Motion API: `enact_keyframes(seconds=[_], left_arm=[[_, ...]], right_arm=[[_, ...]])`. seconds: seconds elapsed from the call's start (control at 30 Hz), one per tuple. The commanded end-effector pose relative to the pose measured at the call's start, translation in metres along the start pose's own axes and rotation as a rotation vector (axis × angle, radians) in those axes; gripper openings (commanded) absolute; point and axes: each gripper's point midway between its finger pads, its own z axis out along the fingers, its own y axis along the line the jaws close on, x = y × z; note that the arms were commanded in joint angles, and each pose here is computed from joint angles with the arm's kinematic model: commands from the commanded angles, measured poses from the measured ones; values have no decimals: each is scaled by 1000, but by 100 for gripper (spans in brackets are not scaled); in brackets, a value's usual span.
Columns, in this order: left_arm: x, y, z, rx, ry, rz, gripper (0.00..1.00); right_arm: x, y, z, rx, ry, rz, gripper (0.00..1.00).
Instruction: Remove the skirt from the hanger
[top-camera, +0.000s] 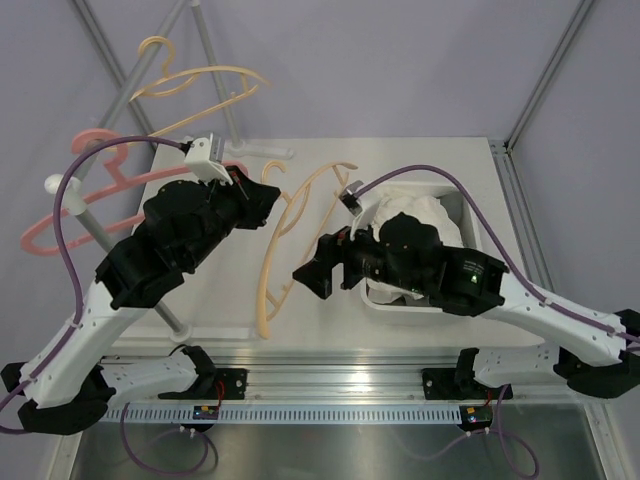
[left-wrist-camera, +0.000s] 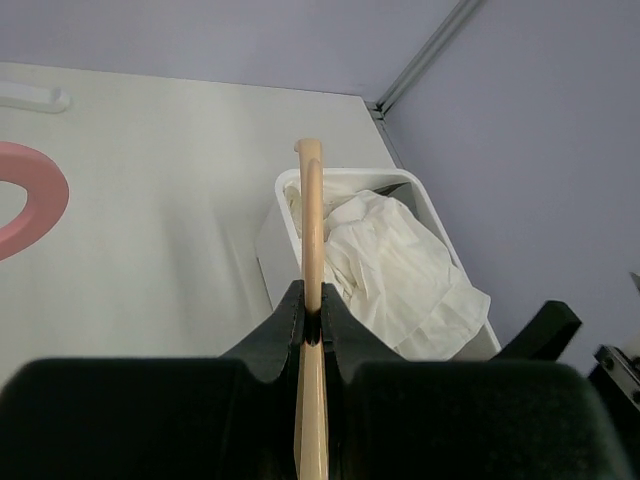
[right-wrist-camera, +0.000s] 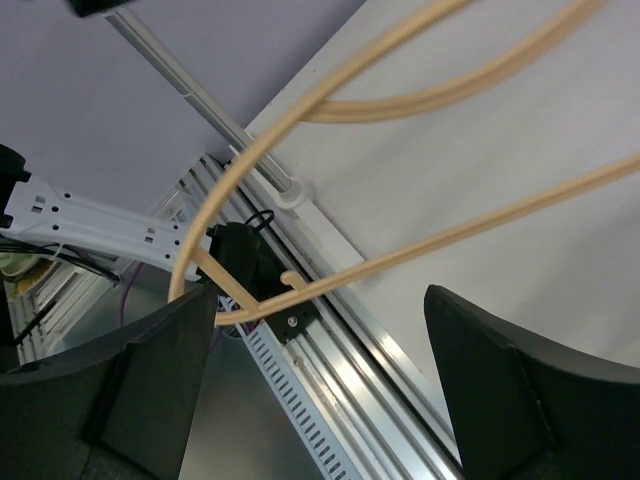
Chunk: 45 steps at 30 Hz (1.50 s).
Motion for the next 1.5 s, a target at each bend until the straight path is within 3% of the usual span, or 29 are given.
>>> enact_keyframes(seconds=[0.0, 0.5, 0.97, 1.47], left_arm=[[-26, -2, -2, -26, -82, -52, 0], [-3, 16, 21, -164, 24, 26, 0], [9, 34, 22, -220, 26, 71, 0], [6, 15, 24, -162, 26, 39, 0]], right_arm=[[-23, 4, 4, 163, -85, -153, 93], [13, 24, 39, 473, -54, -390, 98], [27, 69, 34, 424, -103, -394, 99], [47, 65, 62, 517, -99, -430, 99]])
